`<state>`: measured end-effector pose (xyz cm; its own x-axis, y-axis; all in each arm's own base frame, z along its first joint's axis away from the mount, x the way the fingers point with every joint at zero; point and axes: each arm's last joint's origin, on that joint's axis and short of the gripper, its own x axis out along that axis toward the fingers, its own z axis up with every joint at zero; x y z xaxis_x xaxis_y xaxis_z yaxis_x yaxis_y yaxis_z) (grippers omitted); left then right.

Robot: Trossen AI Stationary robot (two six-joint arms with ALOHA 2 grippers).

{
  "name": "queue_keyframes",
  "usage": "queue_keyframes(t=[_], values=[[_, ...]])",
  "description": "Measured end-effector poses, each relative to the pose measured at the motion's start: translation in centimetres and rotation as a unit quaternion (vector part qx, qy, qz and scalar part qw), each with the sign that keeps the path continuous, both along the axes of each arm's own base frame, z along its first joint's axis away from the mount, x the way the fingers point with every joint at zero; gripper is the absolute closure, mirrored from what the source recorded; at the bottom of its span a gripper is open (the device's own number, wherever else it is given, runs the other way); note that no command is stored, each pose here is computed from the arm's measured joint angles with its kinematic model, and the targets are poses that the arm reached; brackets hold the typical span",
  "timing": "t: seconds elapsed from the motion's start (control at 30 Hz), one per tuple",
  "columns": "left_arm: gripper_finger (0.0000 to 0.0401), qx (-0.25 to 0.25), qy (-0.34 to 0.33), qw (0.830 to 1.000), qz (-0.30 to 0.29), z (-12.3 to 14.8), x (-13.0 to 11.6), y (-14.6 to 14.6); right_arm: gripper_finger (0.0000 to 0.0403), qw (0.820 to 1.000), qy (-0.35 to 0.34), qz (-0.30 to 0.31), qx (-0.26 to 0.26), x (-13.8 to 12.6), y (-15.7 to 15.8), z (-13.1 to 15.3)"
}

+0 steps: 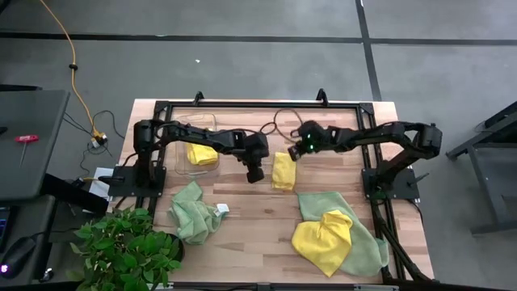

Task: Fold microfiber towels
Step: Put the top folded yellow towel into the transparent bin

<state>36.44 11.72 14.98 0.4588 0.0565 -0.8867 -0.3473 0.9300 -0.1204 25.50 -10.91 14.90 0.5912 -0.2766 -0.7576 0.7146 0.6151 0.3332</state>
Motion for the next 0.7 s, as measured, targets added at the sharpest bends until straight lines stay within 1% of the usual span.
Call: queue_keyframes(t=[0.13, 0.3, 0.37, 0.43, 0.53, 0.63, 0.7], values=[[0.0401, -0.011, -0.015, 1.0, 0.017, 1.1, -0.5, 0.9, 0.0403, 0.999, -0.025, -0.027, 0.015, -1.0, -1.8, 0.8], [0.0401, -0.059, -0.08, 0.995, 0.027, 1.9, 0.1, 1.1, 0.0403, 0.999, -0.021, -0.028, 0.011, -2.8, -2.0, 2.7], [0.0401, -0.075, -0.122, 0.989, 0.031, 2.0, 0.7, 0.8, 0.0403, 0.999, -0.012, -0.031, 0.007, -3.6, -1.7, 3.6], [0.0401, -0.089, -0.156, 0.983, 0.047, 1.4, 0.8, 0.3, 0.0403, 0.999, -0.001, -0.033, 0.001, -4.5, -1.2, 4.4], [0.0401, -0.115, -0.189, 0.972, 0.079, 0.3, 0.5, -0.6, 0.0403, 0.999, 0.015, -0.044, -0.007, -5.9, -0.5, 5.5], [0.04, -0.136, -0.202, 0.964, 0.111, -0.2, 0.2, -1.2, 0.0403, 0.998, 0.017, -0.053, -0.016, -7.2, 0.2, 6.7], [0.0396, -0.136, -0.193, 0.963, 0.131, -0.6, 0.0, -1.4, 0.0403, 0.998, 0.017, -0.063, -0.025, -7.8, 0.5, 7.3]])
